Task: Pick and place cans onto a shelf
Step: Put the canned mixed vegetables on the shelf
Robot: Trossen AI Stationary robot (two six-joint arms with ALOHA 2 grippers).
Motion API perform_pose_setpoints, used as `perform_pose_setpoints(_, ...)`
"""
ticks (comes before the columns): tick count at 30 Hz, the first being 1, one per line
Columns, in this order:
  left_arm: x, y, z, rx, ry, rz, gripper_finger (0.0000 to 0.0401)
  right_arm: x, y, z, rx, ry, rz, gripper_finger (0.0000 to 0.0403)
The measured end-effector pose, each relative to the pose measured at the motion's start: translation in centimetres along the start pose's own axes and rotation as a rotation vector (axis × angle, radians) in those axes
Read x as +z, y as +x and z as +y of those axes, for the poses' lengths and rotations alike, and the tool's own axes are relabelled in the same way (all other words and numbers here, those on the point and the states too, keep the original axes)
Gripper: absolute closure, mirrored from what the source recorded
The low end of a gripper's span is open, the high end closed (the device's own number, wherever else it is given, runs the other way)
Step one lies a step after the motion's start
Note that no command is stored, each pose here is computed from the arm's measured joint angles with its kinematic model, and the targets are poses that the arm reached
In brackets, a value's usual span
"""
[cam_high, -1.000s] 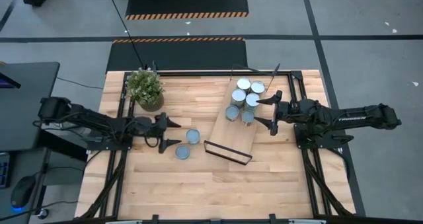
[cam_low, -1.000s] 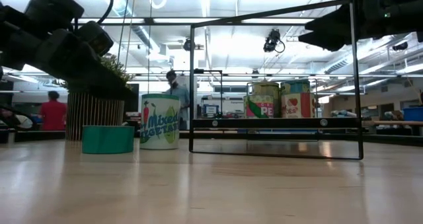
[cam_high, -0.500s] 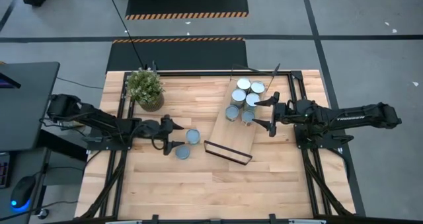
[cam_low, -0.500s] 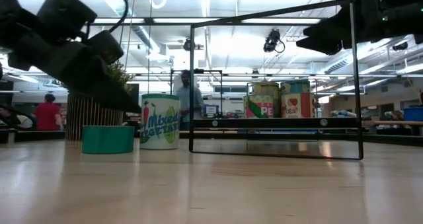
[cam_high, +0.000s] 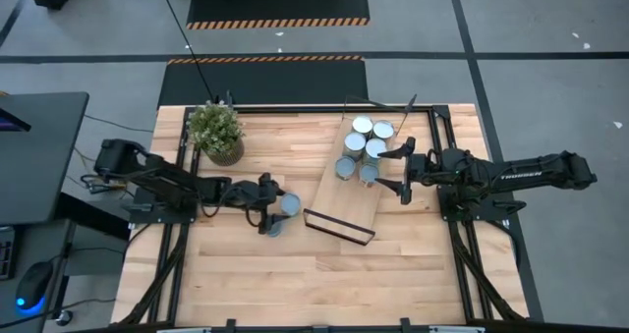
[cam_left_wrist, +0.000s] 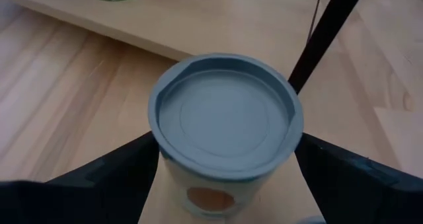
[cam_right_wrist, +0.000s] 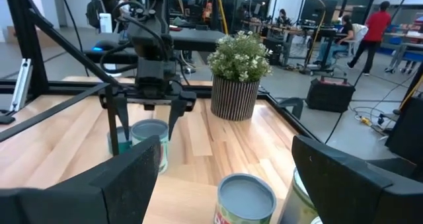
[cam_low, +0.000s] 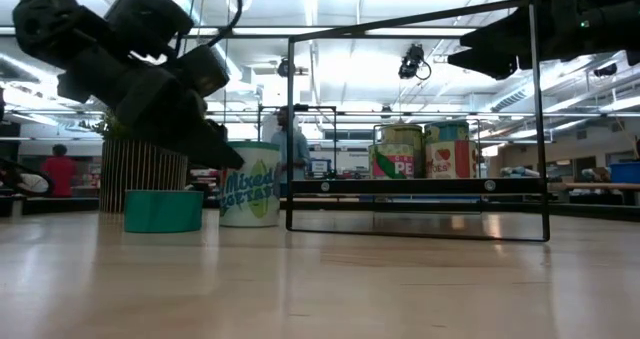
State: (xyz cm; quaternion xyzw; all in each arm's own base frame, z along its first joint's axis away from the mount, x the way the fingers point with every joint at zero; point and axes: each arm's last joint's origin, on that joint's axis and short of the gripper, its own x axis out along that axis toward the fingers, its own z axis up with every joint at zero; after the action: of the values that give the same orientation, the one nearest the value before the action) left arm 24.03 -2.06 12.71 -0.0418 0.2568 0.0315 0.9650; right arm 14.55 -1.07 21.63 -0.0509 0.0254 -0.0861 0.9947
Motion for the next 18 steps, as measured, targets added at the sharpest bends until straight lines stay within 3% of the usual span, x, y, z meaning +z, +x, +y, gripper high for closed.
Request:
perform_pose_setpoints(9, 0.28, 0.58, 0.45, 0.021, 0.004, 0.006, 0.0052, -0.11, 0.02, -0.04, -0.013, -0.012, 0.012, 0.0054)
perform_pose_setpoints(18, 1.1, 0.79, 0.74, 0.032, -0.009, -0.02, 0.0112, -0.08, 0.01, 0.02, -0.01, 0.028, 0.008, 0.0054)
